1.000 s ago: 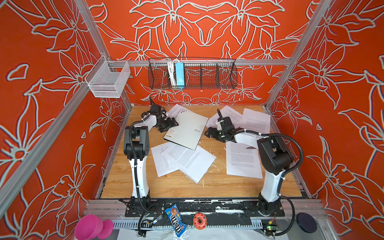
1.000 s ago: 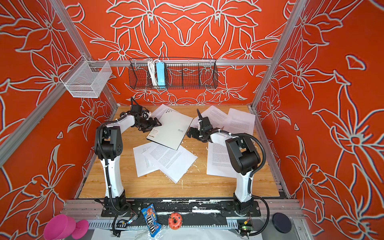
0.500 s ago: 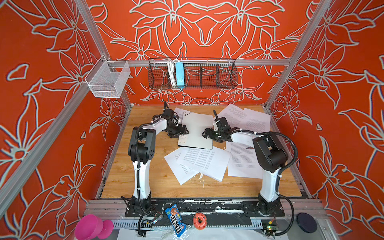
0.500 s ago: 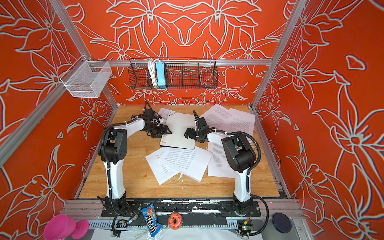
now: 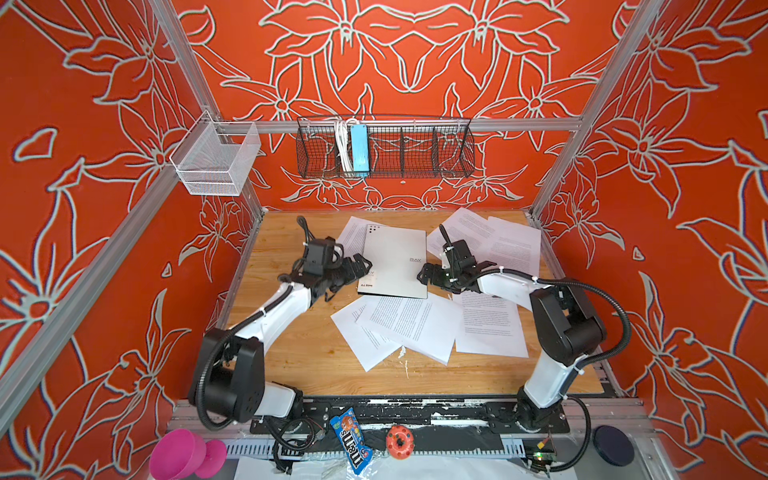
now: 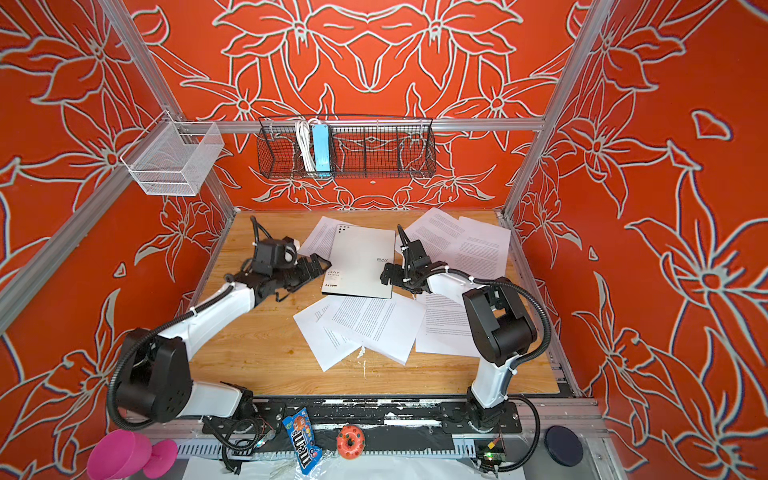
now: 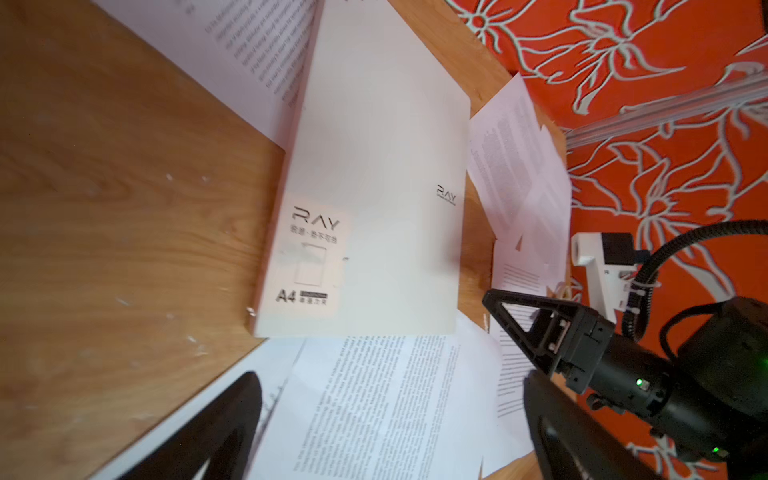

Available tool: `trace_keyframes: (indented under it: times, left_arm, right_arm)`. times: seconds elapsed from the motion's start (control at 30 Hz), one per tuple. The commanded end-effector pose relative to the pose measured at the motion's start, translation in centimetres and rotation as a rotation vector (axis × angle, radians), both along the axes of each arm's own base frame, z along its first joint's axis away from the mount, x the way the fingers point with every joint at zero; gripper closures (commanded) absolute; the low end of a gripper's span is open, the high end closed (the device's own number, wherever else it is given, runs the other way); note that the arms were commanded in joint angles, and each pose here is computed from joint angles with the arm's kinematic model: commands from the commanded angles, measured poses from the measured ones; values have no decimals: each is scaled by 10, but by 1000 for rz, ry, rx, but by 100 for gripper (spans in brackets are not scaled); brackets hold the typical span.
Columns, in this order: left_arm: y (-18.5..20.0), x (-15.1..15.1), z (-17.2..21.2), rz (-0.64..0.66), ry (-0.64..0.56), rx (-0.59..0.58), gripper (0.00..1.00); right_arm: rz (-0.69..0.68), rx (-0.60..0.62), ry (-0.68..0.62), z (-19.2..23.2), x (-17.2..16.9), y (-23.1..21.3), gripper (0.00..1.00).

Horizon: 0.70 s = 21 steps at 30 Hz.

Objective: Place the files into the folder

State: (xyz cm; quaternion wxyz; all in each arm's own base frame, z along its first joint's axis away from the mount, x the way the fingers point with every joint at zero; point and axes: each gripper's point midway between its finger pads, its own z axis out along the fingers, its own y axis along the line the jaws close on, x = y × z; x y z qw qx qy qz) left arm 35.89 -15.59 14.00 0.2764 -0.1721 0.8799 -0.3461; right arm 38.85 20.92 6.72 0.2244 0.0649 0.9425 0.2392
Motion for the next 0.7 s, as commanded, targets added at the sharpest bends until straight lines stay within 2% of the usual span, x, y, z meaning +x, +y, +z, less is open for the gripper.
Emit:
trace_keyframes:
  times: [0.0, 0.07, 0.13, 0.37, 0.67]
  left_arm:
    - [-17, -8, -1, 135, 14, -231, 2]
    - [-22, -15, -14, 171, 26, -315, 0]
    - [-31, -15, -17, 156, 12, -361, 2]
    - [-38, -2, -35, 193, -10, -449, 7]
    - [-45, 19, -48, 213, -23, -504, 10]
  right_arm:
    - [15, 36, -27, 14, -6, 2, 2]
    - [28, 57, -27, 17, -8, 5, 2]
    - [36, 74, -42, 21, -9, 7, 2]
    - [55, 87, -54, 23, -11, 9, 2]
    - [67, 92, -45, 21, -10, 12, 2]
